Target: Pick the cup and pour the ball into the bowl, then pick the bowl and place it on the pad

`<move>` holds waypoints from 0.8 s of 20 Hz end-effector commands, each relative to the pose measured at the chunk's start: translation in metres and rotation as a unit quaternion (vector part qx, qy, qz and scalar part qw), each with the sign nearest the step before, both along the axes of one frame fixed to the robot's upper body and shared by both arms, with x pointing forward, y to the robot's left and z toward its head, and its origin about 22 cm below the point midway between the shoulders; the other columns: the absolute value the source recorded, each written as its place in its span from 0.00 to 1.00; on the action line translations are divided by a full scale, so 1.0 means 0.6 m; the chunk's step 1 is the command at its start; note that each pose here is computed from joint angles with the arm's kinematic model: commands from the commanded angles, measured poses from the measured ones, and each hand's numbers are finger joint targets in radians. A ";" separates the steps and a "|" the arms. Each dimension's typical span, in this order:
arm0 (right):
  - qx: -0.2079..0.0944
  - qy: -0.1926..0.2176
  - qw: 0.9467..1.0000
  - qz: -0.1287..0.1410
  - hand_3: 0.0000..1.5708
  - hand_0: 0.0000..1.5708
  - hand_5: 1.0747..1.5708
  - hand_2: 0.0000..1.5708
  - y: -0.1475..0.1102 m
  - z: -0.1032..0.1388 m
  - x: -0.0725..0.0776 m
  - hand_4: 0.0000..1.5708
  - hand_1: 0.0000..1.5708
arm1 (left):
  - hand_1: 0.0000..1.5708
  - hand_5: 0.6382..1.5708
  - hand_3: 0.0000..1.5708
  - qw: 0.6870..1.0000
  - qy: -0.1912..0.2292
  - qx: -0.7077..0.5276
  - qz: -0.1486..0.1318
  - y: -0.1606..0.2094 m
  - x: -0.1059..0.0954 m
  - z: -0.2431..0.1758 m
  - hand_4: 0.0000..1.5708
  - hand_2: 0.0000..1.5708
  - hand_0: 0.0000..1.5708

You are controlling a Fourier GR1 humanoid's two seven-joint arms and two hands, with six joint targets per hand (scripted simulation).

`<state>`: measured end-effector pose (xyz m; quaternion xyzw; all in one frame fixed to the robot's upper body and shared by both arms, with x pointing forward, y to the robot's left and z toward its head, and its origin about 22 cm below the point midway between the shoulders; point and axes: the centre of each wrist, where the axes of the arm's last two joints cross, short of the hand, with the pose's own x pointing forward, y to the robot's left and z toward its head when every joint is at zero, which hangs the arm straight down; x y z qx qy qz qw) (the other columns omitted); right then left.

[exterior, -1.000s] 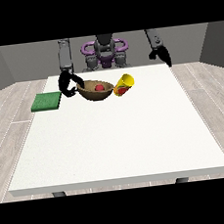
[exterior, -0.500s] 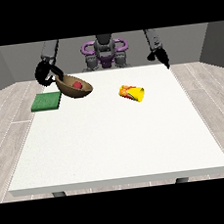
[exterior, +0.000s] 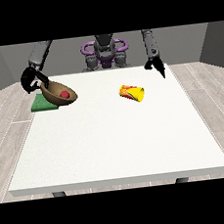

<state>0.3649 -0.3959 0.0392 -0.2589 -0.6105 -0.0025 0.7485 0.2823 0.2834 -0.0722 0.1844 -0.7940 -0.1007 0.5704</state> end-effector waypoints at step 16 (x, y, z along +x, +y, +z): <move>0.028 -0.115 0.992 -0.043 0.00 1.00 0.97 1.00 -0.218 0.051 -0.107 0.57 1.00 | 0.00 0.86 0.00 0.989 -0.145 0.017 -0.012 -0.023 -0.006 0.141 0.63 0.00 0.00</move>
